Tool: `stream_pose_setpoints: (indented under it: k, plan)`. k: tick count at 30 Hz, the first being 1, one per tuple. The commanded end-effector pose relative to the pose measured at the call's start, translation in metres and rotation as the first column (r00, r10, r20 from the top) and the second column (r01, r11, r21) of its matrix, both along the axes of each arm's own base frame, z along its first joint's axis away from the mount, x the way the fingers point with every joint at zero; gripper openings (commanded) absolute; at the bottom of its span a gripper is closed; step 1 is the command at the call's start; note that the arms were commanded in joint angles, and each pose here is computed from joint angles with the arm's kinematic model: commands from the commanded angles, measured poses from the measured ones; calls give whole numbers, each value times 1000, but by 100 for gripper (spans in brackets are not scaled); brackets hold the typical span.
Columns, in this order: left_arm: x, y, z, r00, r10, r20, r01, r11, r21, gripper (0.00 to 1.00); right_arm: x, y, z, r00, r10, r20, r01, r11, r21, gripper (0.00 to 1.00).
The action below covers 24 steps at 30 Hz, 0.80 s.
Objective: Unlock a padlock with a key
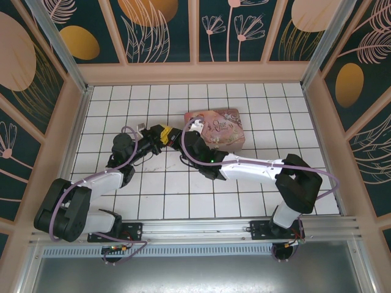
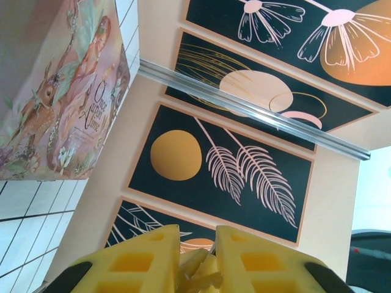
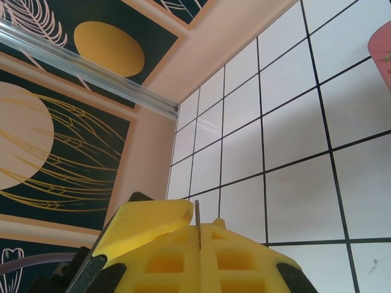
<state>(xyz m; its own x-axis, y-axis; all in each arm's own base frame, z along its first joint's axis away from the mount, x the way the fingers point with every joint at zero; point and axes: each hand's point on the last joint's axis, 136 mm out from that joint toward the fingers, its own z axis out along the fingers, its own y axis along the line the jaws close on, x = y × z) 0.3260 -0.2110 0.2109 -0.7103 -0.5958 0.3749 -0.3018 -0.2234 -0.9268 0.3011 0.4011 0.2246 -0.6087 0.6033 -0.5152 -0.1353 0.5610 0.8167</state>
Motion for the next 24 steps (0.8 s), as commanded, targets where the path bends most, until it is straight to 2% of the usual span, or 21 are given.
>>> stream_pose_setpoints:
  k: [1, 24]
  plan:
    - [0, 2, 4, 1000, 15, 21, -15, 1000, 10, 21, -3, -8, 11, 1000, -24, 9, 24, 999, 36, 0]
    - [0, 3, -2, 1000, 24, 15, -24, 999, 38, 22, -2, -7, 23, 999, -20, 29, 18, 998, 58, 0]
